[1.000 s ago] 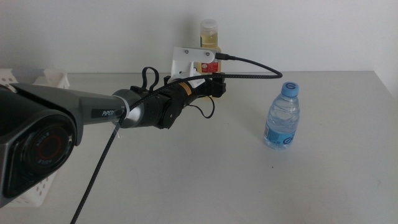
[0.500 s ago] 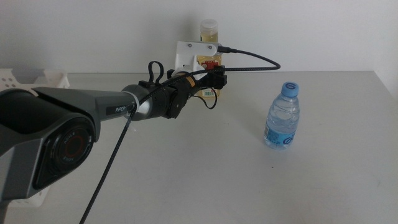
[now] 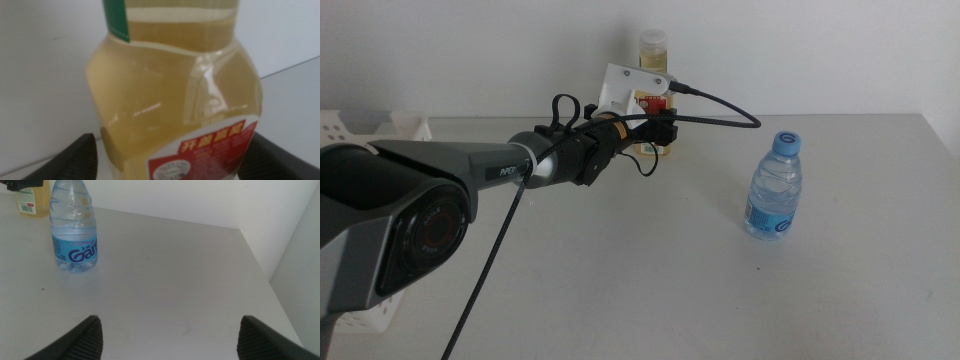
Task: Use arms to grab the bottles and put them into the dustbin to the left of the table.
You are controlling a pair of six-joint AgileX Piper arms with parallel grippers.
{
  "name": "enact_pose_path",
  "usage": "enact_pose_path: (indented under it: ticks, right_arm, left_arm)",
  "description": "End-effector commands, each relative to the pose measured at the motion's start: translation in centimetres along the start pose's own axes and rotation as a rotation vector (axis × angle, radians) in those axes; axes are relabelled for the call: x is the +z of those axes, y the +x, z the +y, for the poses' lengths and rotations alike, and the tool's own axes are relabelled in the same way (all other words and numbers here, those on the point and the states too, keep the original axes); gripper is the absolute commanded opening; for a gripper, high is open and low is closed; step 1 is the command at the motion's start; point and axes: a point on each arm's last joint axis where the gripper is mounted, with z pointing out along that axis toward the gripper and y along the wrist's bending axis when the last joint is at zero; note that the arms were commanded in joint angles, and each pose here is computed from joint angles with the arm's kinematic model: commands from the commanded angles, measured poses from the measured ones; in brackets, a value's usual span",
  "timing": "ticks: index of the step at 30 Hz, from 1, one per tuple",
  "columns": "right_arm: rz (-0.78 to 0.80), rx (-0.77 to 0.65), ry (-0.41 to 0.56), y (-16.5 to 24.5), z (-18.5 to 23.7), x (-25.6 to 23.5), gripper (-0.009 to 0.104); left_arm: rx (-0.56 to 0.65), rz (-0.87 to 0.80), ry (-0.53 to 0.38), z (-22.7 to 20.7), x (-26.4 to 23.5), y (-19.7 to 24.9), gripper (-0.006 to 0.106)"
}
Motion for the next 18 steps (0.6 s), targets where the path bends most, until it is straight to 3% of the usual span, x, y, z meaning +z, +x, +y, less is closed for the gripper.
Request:
enact_pose_path:
  ticks: [1,13,18]
  right_arm:
    - [-0.100,-0.018,0.026,-1.0,-0.2,-0.3,0.075]
    - [-0.100,-0.018,0.026,-1.0,-0.2,-0.3,0.075]
    - [-0.100,-0.018,0.026,-1.0,-0.2,-0.3,0.075]
  left_arm:
    - [-0.043,-0.147,0.001,0.6,-1.3,-5.2,0.092]
    - [-0.147,-0.177,-0.011,2.9,-1.5,-5.5,0.092]
    - [-0.122,-0.228,0.016,2.7,-1.6,-6.0,0.092]
